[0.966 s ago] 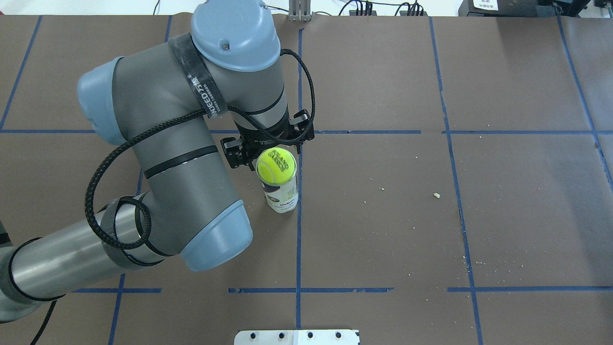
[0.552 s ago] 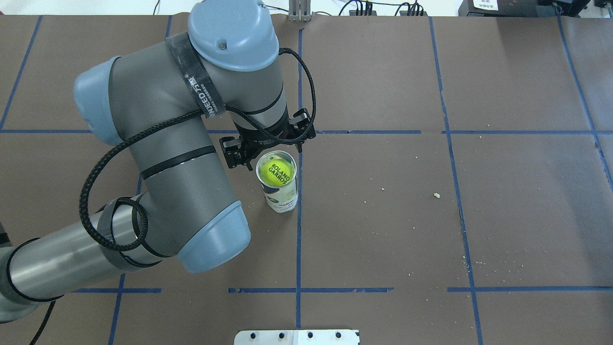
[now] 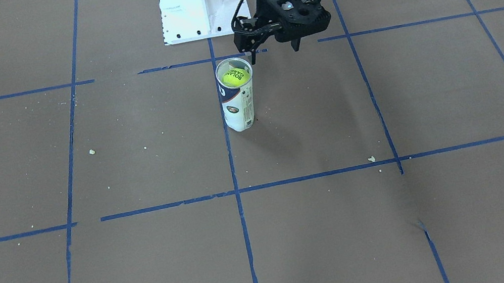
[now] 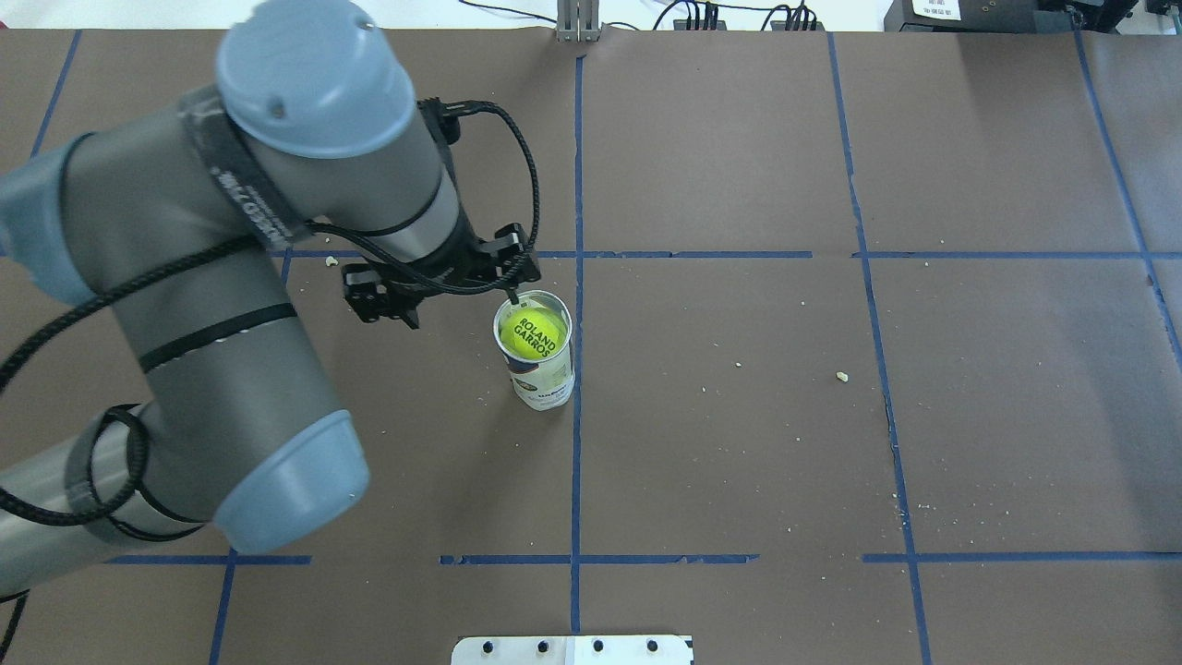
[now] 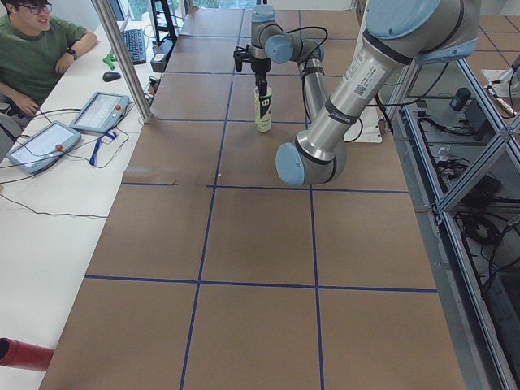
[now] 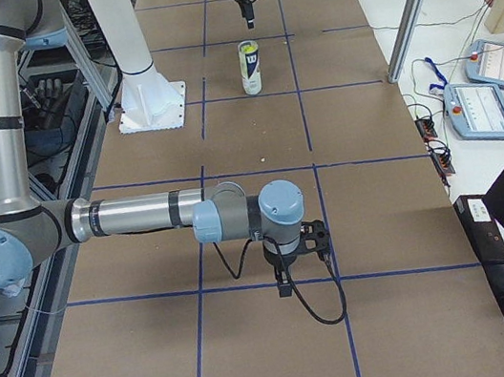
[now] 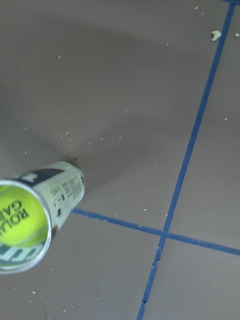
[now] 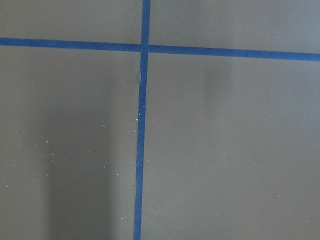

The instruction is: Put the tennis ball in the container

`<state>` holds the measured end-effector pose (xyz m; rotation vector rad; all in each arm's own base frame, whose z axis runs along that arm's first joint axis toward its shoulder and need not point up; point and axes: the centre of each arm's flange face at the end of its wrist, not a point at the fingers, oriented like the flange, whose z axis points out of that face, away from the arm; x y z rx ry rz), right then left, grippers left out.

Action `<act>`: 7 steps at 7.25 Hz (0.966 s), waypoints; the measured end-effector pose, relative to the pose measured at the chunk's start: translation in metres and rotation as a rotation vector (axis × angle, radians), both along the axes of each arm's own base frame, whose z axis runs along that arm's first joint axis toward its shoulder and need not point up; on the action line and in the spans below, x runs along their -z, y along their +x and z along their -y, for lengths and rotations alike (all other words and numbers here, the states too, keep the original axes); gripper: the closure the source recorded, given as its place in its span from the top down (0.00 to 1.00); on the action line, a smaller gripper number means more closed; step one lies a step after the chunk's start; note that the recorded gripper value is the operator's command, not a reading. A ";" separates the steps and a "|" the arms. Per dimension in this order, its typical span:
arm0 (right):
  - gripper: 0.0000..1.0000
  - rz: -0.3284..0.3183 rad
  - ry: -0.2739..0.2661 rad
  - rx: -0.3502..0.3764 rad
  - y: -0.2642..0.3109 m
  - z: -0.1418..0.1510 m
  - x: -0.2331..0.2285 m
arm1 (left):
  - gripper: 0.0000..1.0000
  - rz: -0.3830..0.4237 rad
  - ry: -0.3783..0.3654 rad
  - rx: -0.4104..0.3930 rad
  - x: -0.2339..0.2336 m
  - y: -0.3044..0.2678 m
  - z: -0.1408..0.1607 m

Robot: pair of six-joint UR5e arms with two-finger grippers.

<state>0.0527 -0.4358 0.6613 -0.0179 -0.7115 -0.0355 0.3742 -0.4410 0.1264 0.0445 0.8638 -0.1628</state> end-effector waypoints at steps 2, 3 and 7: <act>1.00 0.000 0.000 0.000 0.000 0.000 0.000 | 1.00 0.068 0.186 -0.052 -0.100 -0.086 0.056; 1.00 0.000 0.000 0.000 0.000 0.000 0.000 | 1.00 0.110 0.242 -0.105 -0.159 -0.140 0.080; 1.00 0.000 0.001 0.000 0.000 0.000 0.000 | 1.00 0.165 0.249 -0.270 -0.370 -0.342 0.094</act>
